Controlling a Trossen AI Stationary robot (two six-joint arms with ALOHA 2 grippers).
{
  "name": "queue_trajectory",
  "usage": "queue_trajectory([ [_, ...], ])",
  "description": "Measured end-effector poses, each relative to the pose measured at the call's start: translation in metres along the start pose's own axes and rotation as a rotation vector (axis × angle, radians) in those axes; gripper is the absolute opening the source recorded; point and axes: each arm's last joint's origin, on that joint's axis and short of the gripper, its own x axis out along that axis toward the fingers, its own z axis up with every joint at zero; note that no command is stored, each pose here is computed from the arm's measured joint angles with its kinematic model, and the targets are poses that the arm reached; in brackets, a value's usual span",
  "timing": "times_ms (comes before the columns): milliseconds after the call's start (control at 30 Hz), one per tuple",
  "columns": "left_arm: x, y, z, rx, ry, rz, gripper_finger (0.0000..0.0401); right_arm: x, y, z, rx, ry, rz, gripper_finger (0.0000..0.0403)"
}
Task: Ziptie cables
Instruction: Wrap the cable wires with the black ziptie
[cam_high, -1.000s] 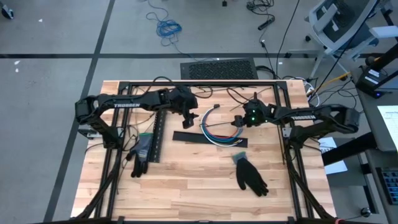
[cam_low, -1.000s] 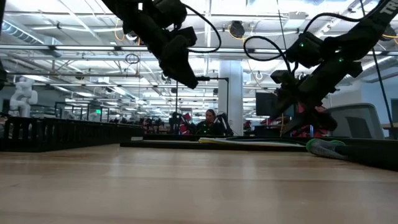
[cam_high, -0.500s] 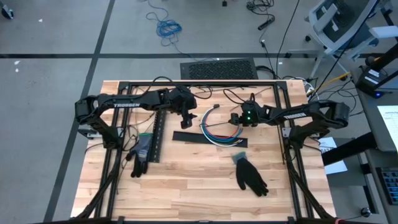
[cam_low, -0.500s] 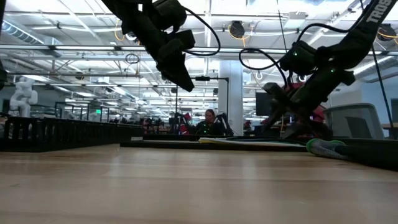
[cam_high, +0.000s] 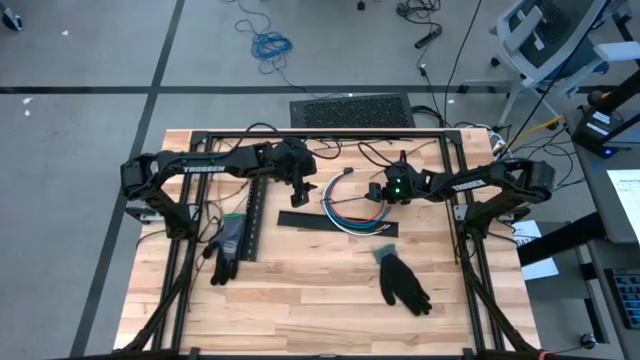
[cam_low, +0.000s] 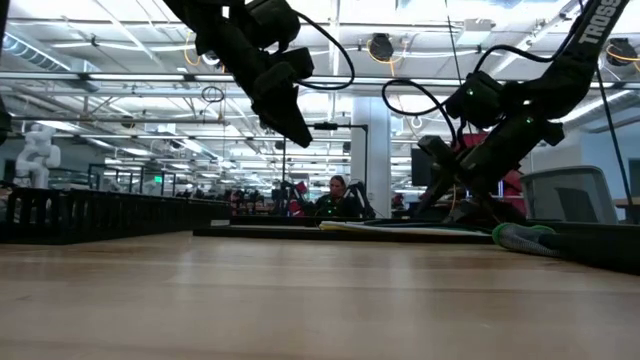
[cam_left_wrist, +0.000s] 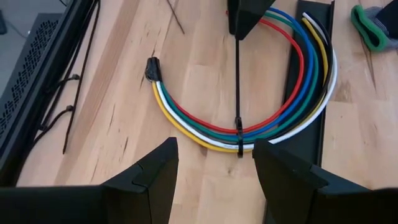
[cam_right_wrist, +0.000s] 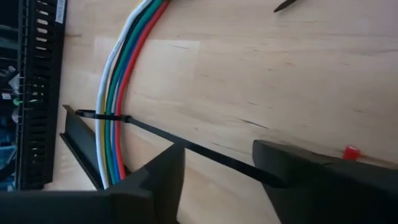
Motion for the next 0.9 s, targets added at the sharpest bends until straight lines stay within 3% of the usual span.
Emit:
queue_trajectory([
  [300,0.0001,0.0001,-0.0001,-0.003,0.001,0.005,0.0205,0.0000,0.0012,0.0019,-0.021,-0.045,0.000,0.0081],
  [700,0.0001,0.0001,-0.0001,-0.004,0.001,0.005,0.0205,-0.0003,0.0061,0.0044,-0.048,-0.073,0.049,0.0058],
  [900,0.0001,0.0001,-0.0001,-0.006,0.001,0.005,0.0205,-0.0004,0.0067,0.0046,-0.065,-0.074,0.055,0.0006],
])
